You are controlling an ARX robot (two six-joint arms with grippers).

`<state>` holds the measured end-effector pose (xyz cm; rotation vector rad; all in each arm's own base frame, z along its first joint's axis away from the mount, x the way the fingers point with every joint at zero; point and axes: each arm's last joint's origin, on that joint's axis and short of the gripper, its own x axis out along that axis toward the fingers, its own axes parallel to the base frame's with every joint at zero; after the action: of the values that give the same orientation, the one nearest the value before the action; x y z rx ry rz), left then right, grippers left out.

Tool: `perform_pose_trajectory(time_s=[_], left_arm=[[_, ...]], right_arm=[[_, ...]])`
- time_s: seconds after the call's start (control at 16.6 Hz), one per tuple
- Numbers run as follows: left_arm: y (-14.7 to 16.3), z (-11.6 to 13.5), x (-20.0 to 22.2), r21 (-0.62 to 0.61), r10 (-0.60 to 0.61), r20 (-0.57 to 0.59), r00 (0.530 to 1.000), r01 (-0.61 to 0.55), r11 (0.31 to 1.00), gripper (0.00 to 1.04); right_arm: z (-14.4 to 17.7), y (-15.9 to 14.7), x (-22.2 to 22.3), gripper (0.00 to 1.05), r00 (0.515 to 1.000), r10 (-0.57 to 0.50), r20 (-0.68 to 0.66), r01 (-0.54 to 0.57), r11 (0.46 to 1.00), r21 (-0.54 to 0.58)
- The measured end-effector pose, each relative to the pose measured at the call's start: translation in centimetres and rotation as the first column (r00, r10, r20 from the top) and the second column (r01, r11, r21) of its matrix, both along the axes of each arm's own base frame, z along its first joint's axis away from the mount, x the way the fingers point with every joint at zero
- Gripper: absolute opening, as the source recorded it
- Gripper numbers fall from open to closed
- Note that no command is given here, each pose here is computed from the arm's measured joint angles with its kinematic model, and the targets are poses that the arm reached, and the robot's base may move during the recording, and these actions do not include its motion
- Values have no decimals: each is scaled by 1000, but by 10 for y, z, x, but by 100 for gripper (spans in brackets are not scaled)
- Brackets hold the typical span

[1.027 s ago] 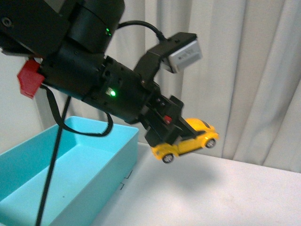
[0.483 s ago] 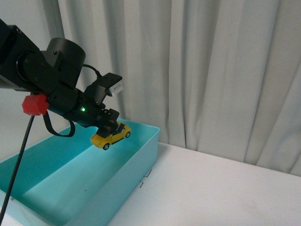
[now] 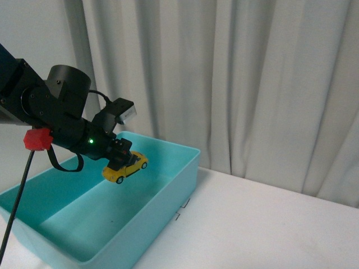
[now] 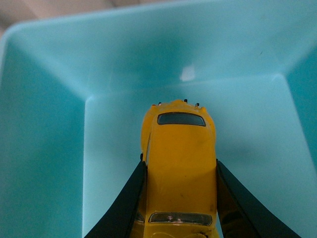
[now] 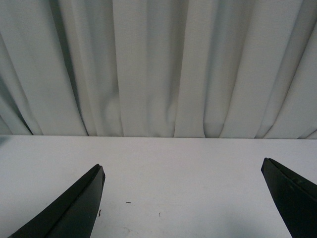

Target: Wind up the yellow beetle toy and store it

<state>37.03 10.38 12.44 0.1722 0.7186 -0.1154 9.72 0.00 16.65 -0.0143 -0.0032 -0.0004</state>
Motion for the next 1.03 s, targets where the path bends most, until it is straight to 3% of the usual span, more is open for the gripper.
perform_pose_trajectory(time_s=[0.3, 0.72, 0.91, 1.03], left_arm=[[8, -14, -9, 8, 1, 15, 1000, -1, 1000, 33], [16, -39, -25, 13, 28, -55, 998, -27, 1000, 34], [15, -37, -25, -10, 36, -46, 998, -36, 999, 67], [12, -20, -30, -39, 27, -5, 1000, -27, 999, 88]], right_arm=[[0, 0, 0, 98, 1000, 0, 0, 0, 1000, 0], [0, 0, 0, 98, 1000, 0, 0, 0, 1000, 0], [0, 0, 0, 98, 1000, 0, 0, 0, 1000, 0], [0, 0, 0, 98, 1000, 0, 0, 0, 1000, 0]])
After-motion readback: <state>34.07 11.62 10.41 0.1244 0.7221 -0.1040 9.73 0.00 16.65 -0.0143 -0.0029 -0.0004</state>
